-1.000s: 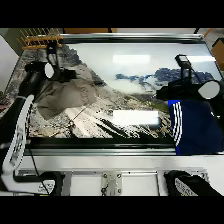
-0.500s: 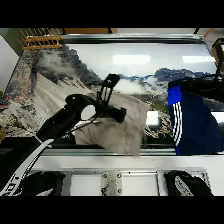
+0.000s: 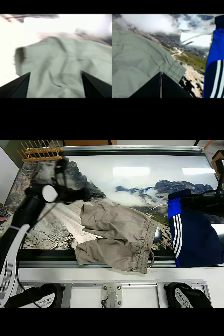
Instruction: Fold the clothes and pants, and hang the long-sleeved shirts on hangers.
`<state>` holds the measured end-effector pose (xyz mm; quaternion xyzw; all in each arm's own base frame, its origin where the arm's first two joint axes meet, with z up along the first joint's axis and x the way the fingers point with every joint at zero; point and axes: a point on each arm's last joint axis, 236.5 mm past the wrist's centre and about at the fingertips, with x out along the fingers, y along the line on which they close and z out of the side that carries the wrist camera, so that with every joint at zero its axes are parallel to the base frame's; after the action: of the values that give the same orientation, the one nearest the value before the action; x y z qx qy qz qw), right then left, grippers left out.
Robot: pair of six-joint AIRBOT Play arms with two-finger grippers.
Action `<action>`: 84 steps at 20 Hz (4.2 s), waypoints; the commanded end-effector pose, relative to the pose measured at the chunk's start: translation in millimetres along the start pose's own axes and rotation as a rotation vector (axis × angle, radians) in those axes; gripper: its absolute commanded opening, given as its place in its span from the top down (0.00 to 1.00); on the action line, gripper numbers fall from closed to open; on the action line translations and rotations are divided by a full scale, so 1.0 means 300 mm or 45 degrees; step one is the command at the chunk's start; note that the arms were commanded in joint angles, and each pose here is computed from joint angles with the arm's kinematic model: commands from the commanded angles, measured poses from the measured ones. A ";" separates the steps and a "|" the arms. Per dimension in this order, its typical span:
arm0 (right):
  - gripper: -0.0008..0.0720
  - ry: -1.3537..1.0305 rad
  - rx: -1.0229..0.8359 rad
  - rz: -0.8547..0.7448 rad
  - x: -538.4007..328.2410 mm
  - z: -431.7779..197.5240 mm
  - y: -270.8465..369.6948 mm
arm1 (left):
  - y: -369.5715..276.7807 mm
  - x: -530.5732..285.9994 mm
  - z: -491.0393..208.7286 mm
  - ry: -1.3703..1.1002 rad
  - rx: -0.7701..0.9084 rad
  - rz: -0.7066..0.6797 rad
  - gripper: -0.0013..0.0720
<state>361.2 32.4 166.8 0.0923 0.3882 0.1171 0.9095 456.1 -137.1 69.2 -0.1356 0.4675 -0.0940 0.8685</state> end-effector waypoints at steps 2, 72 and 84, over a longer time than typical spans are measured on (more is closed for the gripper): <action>0.94 0.107 0.055 0.115 0.024 -0.057 0.059 | 0.251 0.196 -0.018 0.132 -0.229 -0.097 0.04; 0.95 0.011 0.034 0.391 0.058 0.212 0.328 | -0.306 -0.928 0.711 -1.143 0.224 -0.404 0.98; 0.95 -0.101 0.295 0.045 0.512 0.297 -0.098 | -0.257 -0.136 0.723 -0.662 0.222 -0.377 0.98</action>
<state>521.0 60.4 115.7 0.2066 0.3805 0.1061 0.8951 608.2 -167.8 271.2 -0.1494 0.1430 -0.2139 0.9547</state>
